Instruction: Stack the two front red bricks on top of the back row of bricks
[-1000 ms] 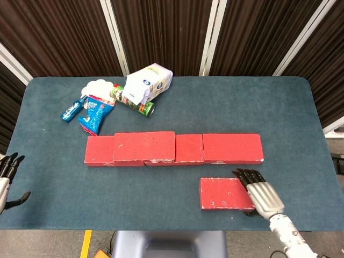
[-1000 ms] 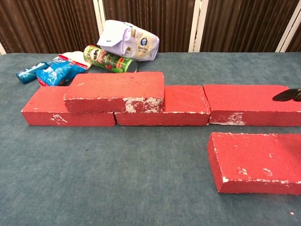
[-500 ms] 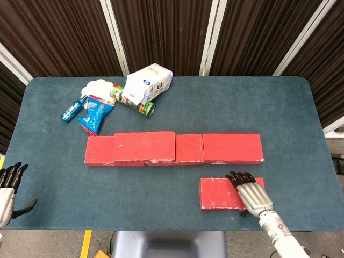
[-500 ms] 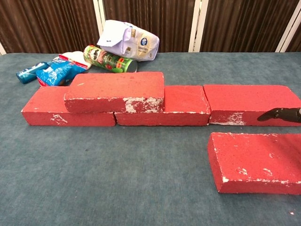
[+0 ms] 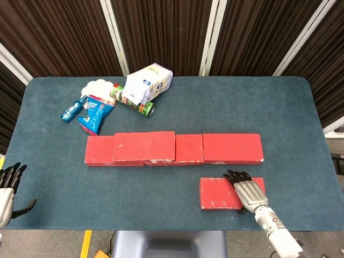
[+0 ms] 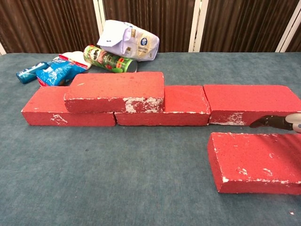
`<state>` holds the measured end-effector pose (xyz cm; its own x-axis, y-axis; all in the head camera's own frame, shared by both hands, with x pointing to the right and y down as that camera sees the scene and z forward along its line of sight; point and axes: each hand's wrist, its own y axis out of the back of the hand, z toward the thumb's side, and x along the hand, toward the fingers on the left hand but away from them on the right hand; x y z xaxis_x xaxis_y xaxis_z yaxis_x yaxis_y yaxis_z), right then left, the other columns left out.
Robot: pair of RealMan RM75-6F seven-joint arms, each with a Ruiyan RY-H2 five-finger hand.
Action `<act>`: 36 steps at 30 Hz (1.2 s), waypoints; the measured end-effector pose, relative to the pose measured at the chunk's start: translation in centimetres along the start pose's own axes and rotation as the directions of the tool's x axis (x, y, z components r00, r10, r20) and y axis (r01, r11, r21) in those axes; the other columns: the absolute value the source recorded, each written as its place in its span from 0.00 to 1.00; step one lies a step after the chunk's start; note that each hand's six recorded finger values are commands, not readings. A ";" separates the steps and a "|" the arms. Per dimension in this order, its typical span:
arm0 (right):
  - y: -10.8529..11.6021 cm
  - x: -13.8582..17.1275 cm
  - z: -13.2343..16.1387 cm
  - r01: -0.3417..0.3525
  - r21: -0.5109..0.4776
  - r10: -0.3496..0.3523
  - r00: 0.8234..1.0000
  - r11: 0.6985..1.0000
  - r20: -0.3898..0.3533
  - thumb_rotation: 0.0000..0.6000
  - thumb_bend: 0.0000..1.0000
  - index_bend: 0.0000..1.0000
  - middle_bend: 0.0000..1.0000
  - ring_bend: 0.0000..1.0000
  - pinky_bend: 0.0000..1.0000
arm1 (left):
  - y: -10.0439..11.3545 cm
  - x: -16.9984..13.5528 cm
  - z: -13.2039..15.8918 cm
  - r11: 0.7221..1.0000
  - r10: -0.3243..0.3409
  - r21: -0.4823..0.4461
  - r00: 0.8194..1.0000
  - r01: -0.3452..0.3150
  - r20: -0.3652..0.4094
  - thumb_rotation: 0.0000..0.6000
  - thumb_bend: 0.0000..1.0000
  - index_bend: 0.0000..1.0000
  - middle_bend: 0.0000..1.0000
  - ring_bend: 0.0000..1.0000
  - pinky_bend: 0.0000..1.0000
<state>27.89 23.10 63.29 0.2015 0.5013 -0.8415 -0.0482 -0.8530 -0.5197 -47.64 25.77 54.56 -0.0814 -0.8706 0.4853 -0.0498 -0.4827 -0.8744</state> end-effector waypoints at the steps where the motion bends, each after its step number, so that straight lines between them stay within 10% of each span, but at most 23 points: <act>1: -0.1 -0.1 0.0 -0.003 0.000 0.003 1.000 1.000 0.002 1.00 0.00 0.13 0.09 0.02 0.00 | 0.0 0.0 0.0 1.000 0.000 0.000 1.000 0.000 0.000 1.00 0.22 0.00 0.00 0.00 0.03; 11: -0.9 -1.1 0.3 -0.017 0.022 0.017 1.000 1.000 0.013 1.00 0.00 0.13 0.09 0.01 0.00 | -0.1 -0.1 0.0 1.000 -0.008 0.004 1.000 0.008 -0.005 1.00 0.22 0.00 0.00 0.00 0.03; 36: -0.9 -1.6 1.9 0.053 0.033 -0.052 0.998 0.998 -0.024 1.00 0.12 0.26 0.37 0.37 0.00 | -0.1 -0.2 0.0 1.000 -0.010 -0.007 1.000 0.010 -0.014 1.00 0.23 0.00 0.00 0.00 0.03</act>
<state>25.76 23.38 64.84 0.2273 0.5415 -0.8094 -0.0692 -0.8200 -0.5681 -47.62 25.97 54.54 -0.0948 -0.8641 0.4942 -0.0577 -0.4909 -0.8693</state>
